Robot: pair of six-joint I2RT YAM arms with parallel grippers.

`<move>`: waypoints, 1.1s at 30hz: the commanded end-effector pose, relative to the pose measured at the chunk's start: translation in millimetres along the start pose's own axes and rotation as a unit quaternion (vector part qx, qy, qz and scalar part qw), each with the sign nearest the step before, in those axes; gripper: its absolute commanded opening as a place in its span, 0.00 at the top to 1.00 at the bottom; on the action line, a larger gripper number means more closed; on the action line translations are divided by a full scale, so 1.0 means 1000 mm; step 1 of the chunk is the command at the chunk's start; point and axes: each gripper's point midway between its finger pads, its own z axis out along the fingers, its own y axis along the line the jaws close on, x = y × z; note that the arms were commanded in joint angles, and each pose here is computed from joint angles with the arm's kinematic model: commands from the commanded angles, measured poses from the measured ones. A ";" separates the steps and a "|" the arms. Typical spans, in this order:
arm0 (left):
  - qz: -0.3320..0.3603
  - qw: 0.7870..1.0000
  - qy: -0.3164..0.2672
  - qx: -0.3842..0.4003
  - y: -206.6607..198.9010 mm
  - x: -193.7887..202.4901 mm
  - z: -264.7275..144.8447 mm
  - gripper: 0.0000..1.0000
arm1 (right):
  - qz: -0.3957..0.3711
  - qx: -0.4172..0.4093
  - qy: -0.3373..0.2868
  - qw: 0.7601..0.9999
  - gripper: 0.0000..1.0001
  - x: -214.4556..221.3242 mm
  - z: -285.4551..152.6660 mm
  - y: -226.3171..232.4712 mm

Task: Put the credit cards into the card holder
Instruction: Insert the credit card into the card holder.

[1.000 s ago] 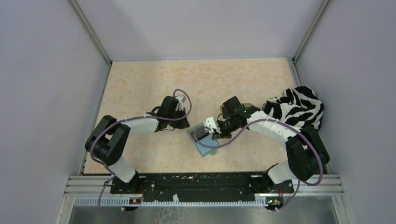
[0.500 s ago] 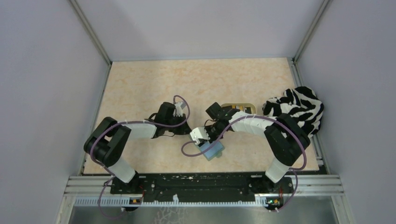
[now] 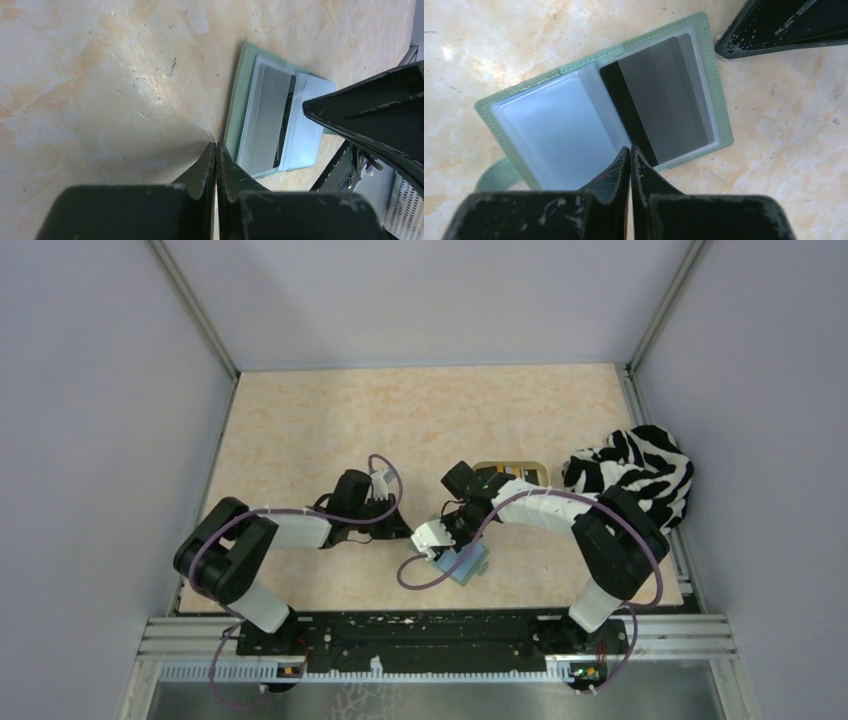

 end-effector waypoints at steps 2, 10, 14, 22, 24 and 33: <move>-0.021 0.998 0.045 -0.027 0.014 0.033 -0.006 0.95 | -0.051 -0.011 -0.035 0.998 1.00 -0.021 -0.013 0.010; -0.027 0.998 0.046 -0.020 0.010 0.038 -0.007 0.95 | -0.055 -0.039 0.006 0.998 1.00 -0.010 0.004 0.016; -0.028 0.998 0.049 -0.017 0.010 0.041 -0.007 0.95 | -0.062 -0.046 0.024 0.997 1.00 -0.005 0.008 0.019; -0.027 0.998 0.048 -0.012 0.006 0.043 -0.008 0.95 | -0.060 -0.031 0.065 0.996 1.00 0.004 0.018 0.010; -0.028 0.998 0.049 -0.011 0.006 0.045 -0.008 0.95 | -0.054 -0.010 0.066 0.996 1.00 0.003 0.016 0.000; -0.033 0.998 0.051 -0.010 0.006 0.048 -0.006 0.95 | -0.033 0.055 0.068 0.996 1.00 0.000 0.008 -0.021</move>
